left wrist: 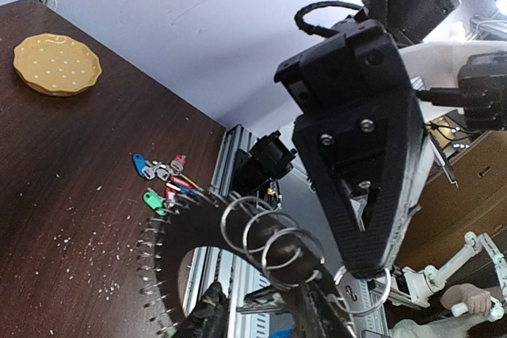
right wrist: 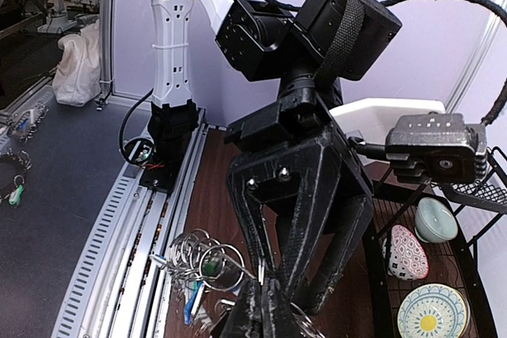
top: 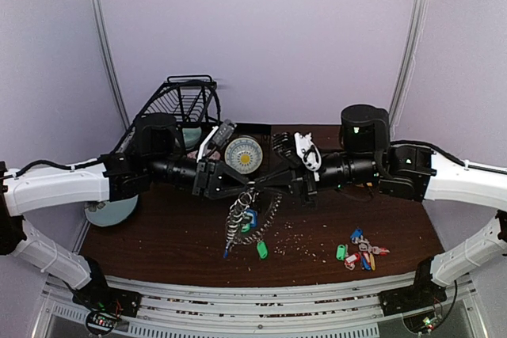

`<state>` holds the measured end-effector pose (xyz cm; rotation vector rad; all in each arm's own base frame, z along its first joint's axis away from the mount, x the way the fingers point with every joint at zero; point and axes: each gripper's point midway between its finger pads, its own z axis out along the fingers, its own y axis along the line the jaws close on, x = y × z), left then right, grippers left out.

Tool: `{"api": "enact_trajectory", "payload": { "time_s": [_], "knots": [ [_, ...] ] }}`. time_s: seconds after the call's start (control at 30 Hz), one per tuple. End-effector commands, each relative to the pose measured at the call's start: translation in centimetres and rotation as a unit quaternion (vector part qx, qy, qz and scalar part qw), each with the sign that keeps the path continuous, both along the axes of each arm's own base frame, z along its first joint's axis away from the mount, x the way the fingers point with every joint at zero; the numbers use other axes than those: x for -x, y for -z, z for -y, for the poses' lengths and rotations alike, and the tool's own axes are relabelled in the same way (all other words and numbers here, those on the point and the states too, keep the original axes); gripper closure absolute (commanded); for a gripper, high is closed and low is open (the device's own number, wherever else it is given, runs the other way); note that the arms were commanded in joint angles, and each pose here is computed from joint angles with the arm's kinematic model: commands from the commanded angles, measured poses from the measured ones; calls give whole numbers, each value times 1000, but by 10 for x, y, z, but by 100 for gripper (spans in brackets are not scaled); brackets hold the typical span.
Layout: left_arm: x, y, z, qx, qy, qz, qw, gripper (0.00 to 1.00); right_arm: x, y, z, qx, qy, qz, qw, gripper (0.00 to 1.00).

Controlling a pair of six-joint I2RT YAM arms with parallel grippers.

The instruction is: Put the keys on the keyring

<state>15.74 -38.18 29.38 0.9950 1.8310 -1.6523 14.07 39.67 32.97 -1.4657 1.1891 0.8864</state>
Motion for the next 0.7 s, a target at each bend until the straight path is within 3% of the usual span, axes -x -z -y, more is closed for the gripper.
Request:
{"api": "enact_trajectory", "payload": {
  "time_s": [0.0, 0.33, 0.43, 0.53, 0.67],
  "knots": [
    [8, -46, -3, 66, 21, 55, 996, 67, -4, -25, 1, -30, 9, 28, 999, 100],
    [7, -43, -4, 55, 19, 61, 996, 63, -9, -20, -1, -15, 20, 21, 999, 100],
    [-10, -45, -18, 22, -46, 138, 989, 59, -15, -22, -1, -20, 37, 7, 999, 100],
    [-27, -58, -40, 4, -126, 233, 964, 57, -20, -20, -4, -23, 54, -19, 998, 100],
    [-12, -68, -58, 43, -130, 304, 943, 59, -21, -23, -4, -42, 64, -48, 996, 100]
  ]
}}
